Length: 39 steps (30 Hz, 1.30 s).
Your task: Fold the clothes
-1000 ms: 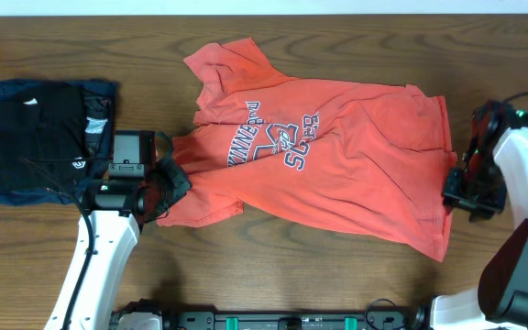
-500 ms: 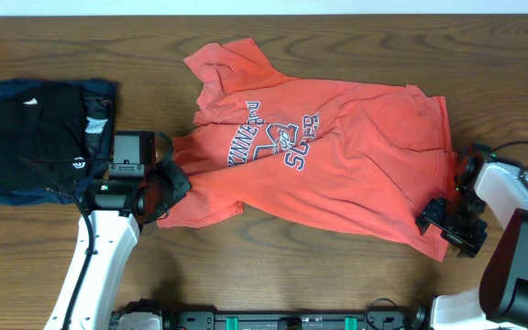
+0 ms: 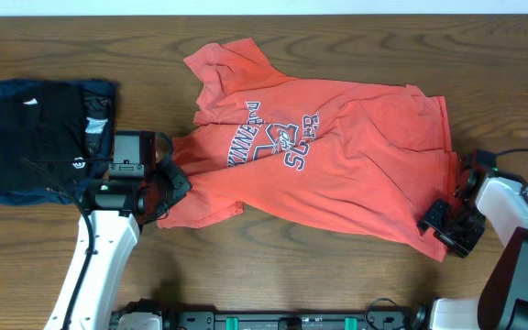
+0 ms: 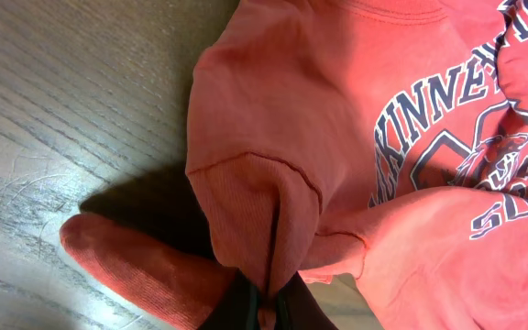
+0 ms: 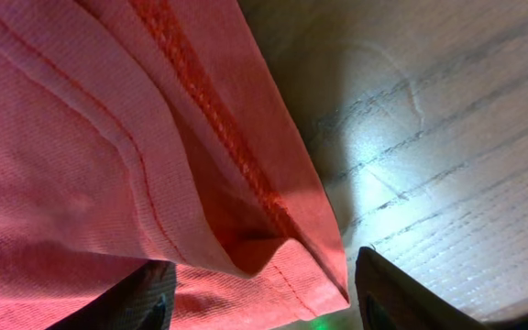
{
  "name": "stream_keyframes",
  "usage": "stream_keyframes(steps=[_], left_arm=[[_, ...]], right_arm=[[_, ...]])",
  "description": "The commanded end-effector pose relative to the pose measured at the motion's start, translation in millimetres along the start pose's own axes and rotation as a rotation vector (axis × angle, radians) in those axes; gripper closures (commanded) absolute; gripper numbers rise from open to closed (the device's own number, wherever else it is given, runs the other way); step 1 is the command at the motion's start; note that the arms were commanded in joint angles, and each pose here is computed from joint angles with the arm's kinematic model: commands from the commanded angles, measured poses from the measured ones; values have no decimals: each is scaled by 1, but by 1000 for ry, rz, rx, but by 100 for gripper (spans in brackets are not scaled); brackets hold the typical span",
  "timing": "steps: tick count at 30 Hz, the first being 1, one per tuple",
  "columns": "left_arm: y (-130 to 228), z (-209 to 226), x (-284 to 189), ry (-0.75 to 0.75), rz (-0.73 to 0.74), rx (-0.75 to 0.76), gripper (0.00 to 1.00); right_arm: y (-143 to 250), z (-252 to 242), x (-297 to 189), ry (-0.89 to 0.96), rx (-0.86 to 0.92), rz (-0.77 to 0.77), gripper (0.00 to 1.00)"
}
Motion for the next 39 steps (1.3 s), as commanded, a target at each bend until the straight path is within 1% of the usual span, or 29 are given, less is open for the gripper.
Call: stream_keyframes(steps=[1,3,9,11,12,13,15,23,27,29,31,34,36,39], left_arm=[[-5,-1,-4,-2,-22,10,94],[-5,-1,-4,-2,-22,10,94],[-4,-1,-4,-4,-19,9,94],[-4,-1,-4,-4,-19,9,94],[-4,-1,-4,-4,-19,9,94],[-4,-1,-4,-4,-19,9,94],[-4,-1,-4,-4,-19,9,94],[-4,-1,-4,-4,-19,9,94],[-4,-2,-6,7,-22,12,94],[-7,-5,-10,19,-38,50,94],[-12,-10,-19,38,-68,108,94],[-23,-24,-41,86,-140,176,94],[-30,-35,-61,136,-198,242,94],[-37,-51,-93,209,-280,318,94]], right_arm=[[28,-8,39,31,9,130,41],[28,-6,39,16,10,133,50],[35,-5,41,-3,26,168,49],[35,-4,41,-12,28,169,51],[35,-3,41,-14,28,165,63],[34,-3,41,-16,28,162,85],[33,-2,41,-19,27,156,99],[20,5,39,-54,28,104,99],[14,9,22,-61,-3,117,99],[8,15,6,-94,-48,114,99],[-1,24,-18,-148,-95,94,99],[-17,40,-70,-259,-171,13,99],[-25,49,-110,-340,-231,-74,99],[-32,52,-171,-415,-269,-229,99]])
Point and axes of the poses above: each gripper's point midway between its finger pads, its own x axis out along the fingers, its own z axis along the line the jaws close on, y = z × x, the point moved 5 cm from there along -x, back along the fingers, and after that the axes turned 3 degrees about x, right-handed, at the moved point
